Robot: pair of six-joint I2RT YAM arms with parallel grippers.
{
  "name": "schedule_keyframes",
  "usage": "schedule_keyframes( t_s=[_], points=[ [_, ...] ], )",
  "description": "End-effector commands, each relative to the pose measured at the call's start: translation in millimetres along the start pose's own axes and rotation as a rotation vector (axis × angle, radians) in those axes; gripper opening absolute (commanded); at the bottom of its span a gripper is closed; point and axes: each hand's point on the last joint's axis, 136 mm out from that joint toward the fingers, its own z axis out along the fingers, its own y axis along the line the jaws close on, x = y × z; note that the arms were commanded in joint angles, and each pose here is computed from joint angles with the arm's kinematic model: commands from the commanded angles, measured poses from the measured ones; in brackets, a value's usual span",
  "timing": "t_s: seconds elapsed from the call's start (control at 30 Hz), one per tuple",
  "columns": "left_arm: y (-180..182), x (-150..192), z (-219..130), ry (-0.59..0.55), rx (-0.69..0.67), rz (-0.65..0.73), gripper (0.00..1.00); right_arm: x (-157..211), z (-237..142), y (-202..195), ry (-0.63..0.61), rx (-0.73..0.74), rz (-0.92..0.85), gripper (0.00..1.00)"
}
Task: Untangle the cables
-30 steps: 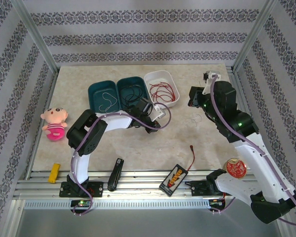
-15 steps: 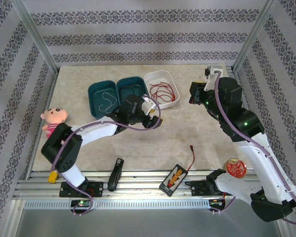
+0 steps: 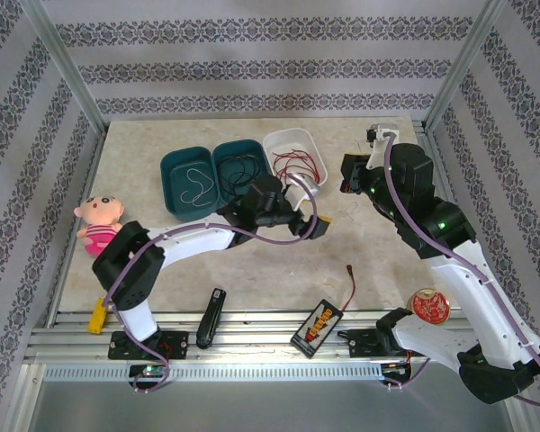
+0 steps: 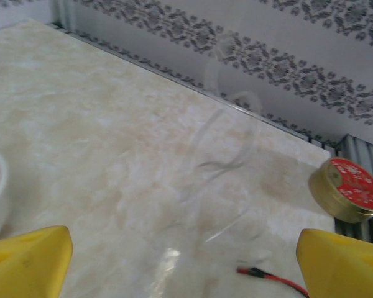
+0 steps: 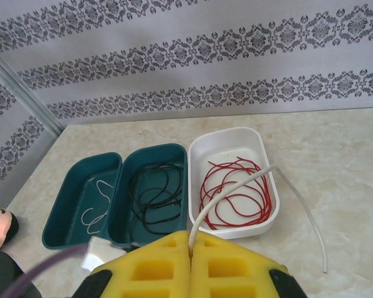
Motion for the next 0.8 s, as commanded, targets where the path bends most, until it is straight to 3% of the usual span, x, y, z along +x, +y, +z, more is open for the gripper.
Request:
schedule_keyframes(
  t_s=[0.0,0.07,0.2,0.4,0.53,0.63,0.77],
  points=[
    [-15,1,13,0.037,0.043,0.052,0.93,-4,-4,7,-0.023,-0.029,0.019,0.0],
    [-9,11,18,0.065,0.024,0.061,0.88,-5,-5,7,-0.028,-0.03,0.019,0.0],
    [-3,18,19,0.082,0.002,0.063,0.61,-7,-6,8,-0.035,-0.033,0.012,0.0],
    [9,33,11,0.093,-0.037,0.039,0.35,-12,-9,7,-0.046,-0.019,-0.004,0.0],
    [14,43,13,0.109,-0.036,0.018,0.13,-15,-10,9,-0.055,-0.024,-0.007,0.0],
    [16,48,15,0.117,-0.039,0.014,0.05,-19,-14,9,-0.066,-0.025,-0.011,0.0],
    [23,62,13,0.147,-0.056,0.002,0.05,-29,-24,5,-0.095,0.001,-0.032,0.0]
  ],
)
